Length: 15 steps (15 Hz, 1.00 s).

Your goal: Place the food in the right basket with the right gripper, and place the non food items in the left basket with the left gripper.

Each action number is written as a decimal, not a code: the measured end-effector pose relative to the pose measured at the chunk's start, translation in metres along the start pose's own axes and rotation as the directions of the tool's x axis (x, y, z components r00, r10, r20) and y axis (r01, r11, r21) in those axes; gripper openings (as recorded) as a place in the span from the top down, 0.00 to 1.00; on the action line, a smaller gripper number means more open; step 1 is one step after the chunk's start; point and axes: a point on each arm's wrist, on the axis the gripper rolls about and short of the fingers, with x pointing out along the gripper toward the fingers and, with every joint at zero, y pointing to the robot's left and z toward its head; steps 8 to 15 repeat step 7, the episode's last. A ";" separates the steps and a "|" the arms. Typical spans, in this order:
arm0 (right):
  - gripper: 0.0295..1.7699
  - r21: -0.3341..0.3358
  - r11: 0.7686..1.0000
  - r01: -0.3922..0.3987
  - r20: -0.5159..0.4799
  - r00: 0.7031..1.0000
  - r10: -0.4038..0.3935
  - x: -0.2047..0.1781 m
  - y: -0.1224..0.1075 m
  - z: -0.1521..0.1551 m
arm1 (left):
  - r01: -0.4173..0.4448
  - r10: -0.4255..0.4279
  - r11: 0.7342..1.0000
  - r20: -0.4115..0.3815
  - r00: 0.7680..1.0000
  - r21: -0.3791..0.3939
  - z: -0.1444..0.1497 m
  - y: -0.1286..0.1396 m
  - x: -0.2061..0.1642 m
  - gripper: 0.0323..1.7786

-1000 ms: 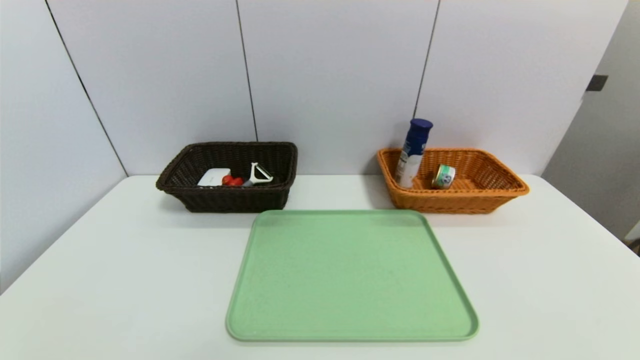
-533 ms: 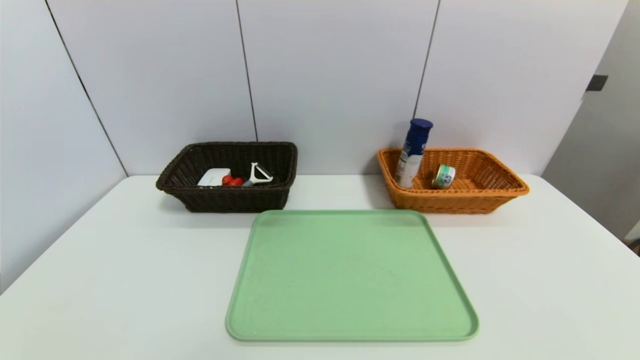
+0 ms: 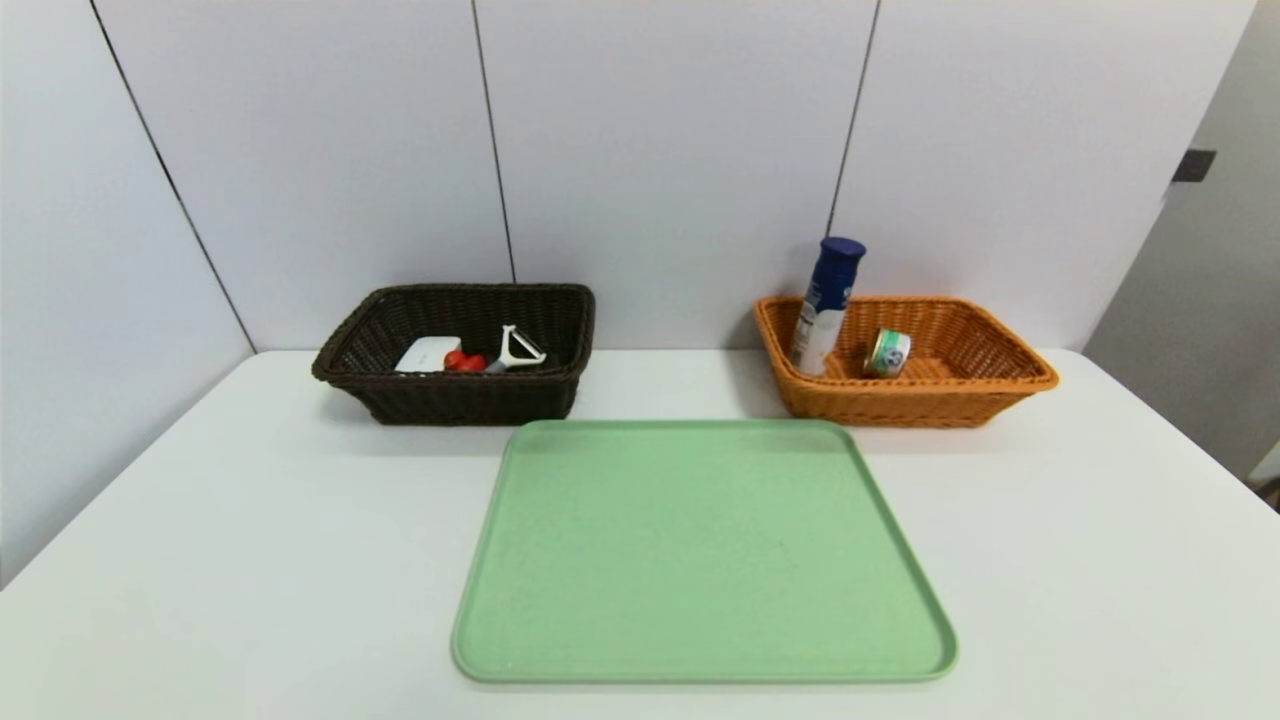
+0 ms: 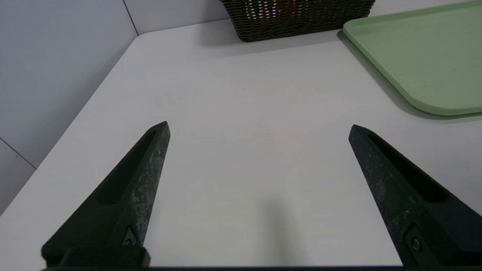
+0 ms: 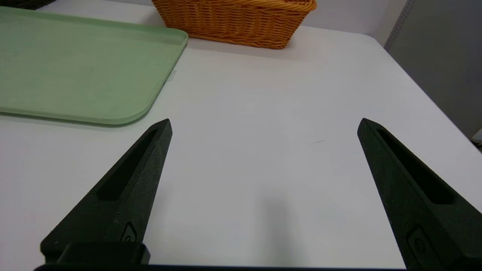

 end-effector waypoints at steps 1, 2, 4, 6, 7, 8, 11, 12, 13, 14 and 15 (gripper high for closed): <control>0.04 0.031 0.999 0.006 0.000 1.000 -0.006 0.000 0.000 0.000 | 0.000 0.000 1.000 0.000 1.000 -0.001 0.000 0.000 0.000 0.05; 0.04 0.055 0.998 0.013 0.000 1.000 -0.013 0.000 0.000 0.000 | 0.000 0.000 1.000 0.000 1.000 -0.001 0.000 0.000 0.000 0.05; 0.04 0.062 0.998 0.023 -0.002 1.000 -0.023 0.000 -0.001 0.000 | 0.000 0.000 1.000 -0.002 1.000 -0.001 0.000 0.000 0.000 0.05; 0.04 0.063 0.998 0.022 -0.001 1.000 -0.022 0.000 -0.001 0.000 | 0.000 0.000 1.000 -0.002 1.000 -0.002 0.000 0.000 0.000 0.05; 0.04 0.066 0.998 0.024 0.000 1.000 -0.024 0.000 -0.001 0.000 | 0.000 0.000 1.000 -0.002 1.000 -0.002 0.000 0.000 0.000 0.05; 0.04 0.066 0.998 0.024 0.000 1.000 -0.024 0.000 -0.001 0.000 | 0.000 0.000 1.000 -0.002 1.000 -0.002 0.000 0.000 0.000 0.05; 0.04 0.066 0.998 0.024 0.000 1.000 -0.024 0.000 -0.001 0.000 | 0.000 0.000 1.000 -0.002 1.000 -0.002 0.000 0.000 0.000 0.05; 0.04 0.066 0.998 0.024 0.000 1.000 -0.024 0.000 -0.001 0.000 | 0.000 0.000 1.000 -0.002 1.000 -0.002 0.000 0.000 0.000 0.05; 0.04 0.066 0.998 0.024 0.000 1.000 -0.024 0.000 -0.001 0.000 | 0.000 0.000 1.000 -0.002 1.000 -0.002 0.000 0.000 0.000 0.05; 0.04 0.066 0.998 0.024 0.000 1.000 -0.024 0.000 -0.001 0.000 | 0.000 0.000 1.000 -0.002 1.000 -0.002 0.000 0.000 0.000 0.05; 0.04 0.066 0.998 0.024 0.000 1.000 -0.024 0.000 -0.001 0.000 | 0.000 0.000 1.000 -0.002 1.000 -0.002 0.000 0.000 0.000 0.05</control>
